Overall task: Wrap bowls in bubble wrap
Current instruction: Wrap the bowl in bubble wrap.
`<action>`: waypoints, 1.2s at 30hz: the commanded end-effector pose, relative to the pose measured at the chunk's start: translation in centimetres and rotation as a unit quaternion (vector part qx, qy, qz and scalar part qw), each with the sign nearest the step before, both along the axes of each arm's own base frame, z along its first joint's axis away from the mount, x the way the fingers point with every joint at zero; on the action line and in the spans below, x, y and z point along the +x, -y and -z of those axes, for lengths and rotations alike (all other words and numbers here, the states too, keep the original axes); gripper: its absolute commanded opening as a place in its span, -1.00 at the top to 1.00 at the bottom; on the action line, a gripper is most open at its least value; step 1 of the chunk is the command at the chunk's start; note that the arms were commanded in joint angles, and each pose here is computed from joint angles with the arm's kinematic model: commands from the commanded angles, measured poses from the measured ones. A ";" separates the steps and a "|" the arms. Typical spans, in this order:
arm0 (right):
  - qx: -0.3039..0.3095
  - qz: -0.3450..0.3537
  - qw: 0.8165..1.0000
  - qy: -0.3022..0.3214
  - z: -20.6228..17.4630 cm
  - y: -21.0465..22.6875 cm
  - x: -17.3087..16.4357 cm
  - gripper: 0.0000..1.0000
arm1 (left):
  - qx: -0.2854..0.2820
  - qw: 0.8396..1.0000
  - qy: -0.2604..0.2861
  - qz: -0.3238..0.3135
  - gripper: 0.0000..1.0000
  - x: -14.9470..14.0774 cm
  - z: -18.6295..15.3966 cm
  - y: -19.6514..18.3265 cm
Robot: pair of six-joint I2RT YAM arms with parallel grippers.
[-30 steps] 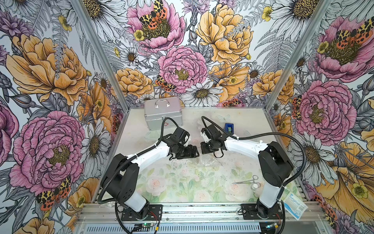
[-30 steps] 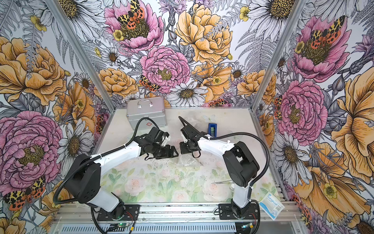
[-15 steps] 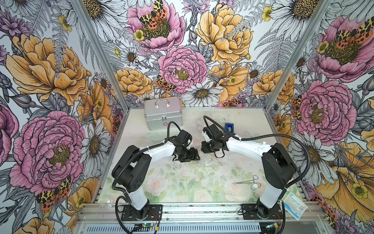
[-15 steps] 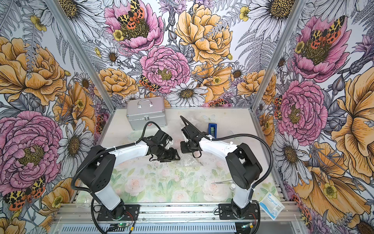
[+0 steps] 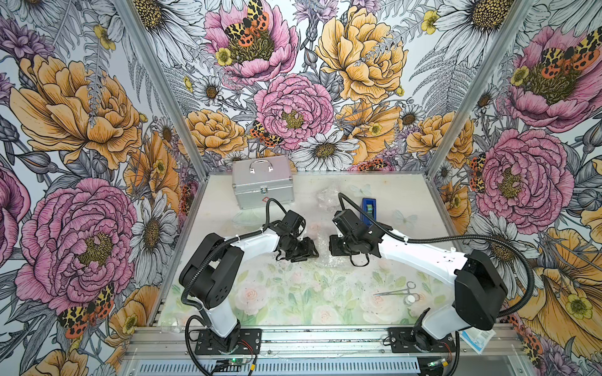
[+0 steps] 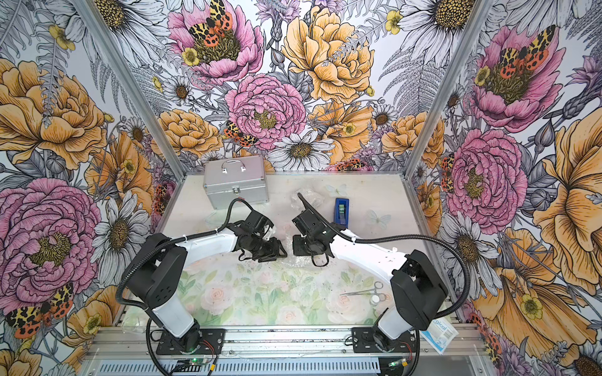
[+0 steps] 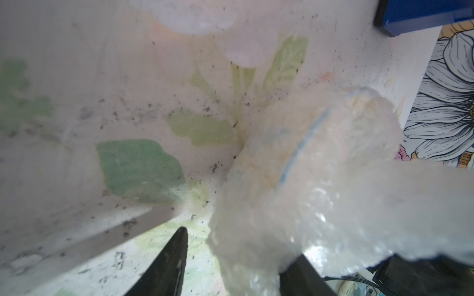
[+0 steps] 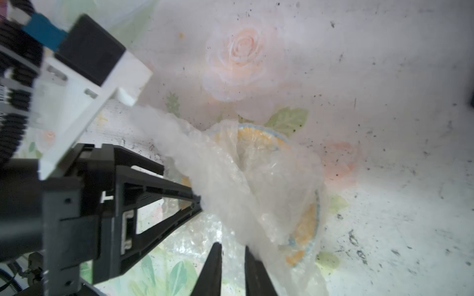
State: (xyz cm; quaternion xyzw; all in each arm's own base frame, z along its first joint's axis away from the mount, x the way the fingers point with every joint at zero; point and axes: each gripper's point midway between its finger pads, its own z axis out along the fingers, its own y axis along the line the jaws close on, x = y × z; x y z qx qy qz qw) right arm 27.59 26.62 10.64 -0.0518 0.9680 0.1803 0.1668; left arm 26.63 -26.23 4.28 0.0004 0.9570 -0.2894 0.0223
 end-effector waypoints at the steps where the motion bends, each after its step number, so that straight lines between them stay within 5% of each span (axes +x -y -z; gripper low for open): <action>1: -0.009 0.033 0.999 0.002 0.3 0.3 2.5 0.66 | -0.013 1.000 0.005 -0.012 -0.08 0.4 -0.4 -0.1; 5: -0.020 0.023 1.000 -0.003 1.5 0.0 4.7 0.72 | -0.018 1.000 0.011 -0.014 -0.13 0.6 -1.0 -0.1; 13: 0.006 -0.082 0.996 -0.023 2.9 -3.6 5.0 0.62 | -0.049 0.997 0.046 -0.043 -0.64 4.4 -3.9 -0.7; 23: 0.020 -0.101 0.994 -0.028 3.2 -4.1 4.5 0.41 | -0.088 0.995 0.053 -0.007 -0.68 5.4 -3.9 2.6; 30: 0.025 -0.054 0.998 0.021 -1.1 -2.6 4.7 0.37 | -0.070 0.996 0.014 -0.051 -0.15 6.1 -0.1 0.8; 35: 0.008 0.064 0.997 0.038 -4.3 0.6 2.2 0.14 | -0.063 0.996 0.016 -0.058 0.08 6.0 0.1 0.6; 36: -0.013 0.096 0.995 0.029 -4.0 1.7 1.1 -0.10 | -0.064 0.996 0.016 -0.061 0.10 5.9 0.0 0.6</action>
